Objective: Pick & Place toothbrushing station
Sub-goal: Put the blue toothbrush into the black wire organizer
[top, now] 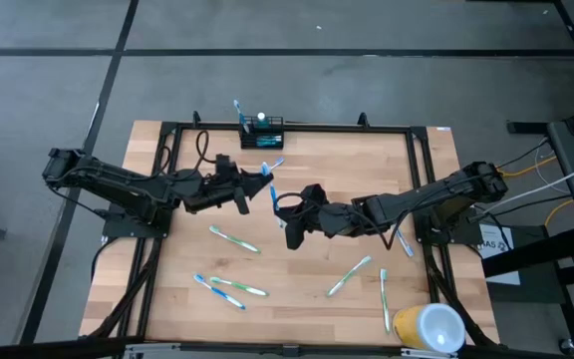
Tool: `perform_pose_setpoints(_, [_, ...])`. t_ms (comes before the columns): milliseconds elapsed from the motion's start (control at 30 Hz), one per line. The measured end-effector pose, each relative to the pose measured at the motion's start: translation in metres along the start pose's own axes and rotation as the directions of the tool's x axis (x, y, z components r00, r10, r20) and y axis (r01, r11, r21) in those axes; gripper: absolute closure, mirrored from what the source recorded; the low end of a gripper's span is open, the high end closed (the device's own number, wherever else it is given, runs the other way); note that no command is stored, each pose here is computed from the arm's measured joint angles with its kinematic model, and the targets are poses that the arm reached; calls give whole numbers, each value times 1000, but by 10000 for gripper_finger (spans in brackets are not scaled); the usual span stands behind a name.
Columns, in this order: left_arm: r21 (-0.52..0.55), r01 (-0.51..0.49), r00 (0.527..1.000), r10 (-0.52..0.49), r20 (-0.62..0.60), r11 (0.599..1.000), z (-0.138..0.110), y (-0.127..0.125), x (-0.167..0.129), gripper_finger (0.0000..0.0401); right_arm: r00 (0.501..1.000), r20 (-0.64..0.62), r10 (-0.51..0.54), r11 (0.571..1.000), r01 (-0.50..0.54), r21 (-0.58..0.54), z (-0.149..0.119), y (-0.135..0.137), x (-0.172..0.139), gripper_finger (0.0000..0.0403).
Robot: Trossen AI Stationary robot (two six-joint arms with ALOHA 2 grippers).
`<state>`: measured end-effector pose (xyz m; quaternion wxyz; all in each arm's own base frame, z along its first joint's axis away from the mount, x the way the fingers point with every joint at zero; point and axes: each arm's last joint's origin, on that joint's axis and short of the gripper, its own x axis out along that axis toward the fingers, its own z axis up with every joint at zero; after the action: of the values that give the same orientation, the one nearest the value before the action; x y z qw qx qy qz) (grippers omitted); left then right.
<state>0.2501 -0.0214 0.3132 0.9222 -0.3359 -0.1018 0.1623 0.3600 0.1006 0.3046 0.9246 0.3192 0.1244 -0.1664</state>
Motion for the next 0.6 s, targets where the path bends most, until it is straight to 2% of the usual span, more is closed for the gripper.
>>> perform_pose_setpoints(167, [29,-30,998,28,60,999,9,1,-1,393,998,41,37,999,-36,-30,4,4,0,388])
perform_pose_setpoints(233, [42,-47,995,43,91,998,15,2,-3,393,996,72,53,998,-50,-39,6,7,-1,375])
perform_pose_setpoints(300, [68,-89,989,80,123,994,21,5,-4,393,995,82,56,998,-53,-42,7,8,-1,342])
perform_pose_setpoints(400, [131,-244,954,213,212,961,34,15,-9,393,996,49,77,996,-75,-44,3,10,-3,280])
perform_pose_setpoints(467, [163,-310,935,270,229,937,40,21,-14,393,996,32,84,996,-83,-41,0,12,-5,245])
perform_pose_setpoints(533, [198,-358,918,305,252,913,49,27,-17,393,998,22,52,998,-51,-38,-4,11,-6,217])
perform_pose_setpoints(600, [239,-429,886,355,297,871,58,34,-18,393,1000,23,1,999,-1,-34,-8,9,-8,199])
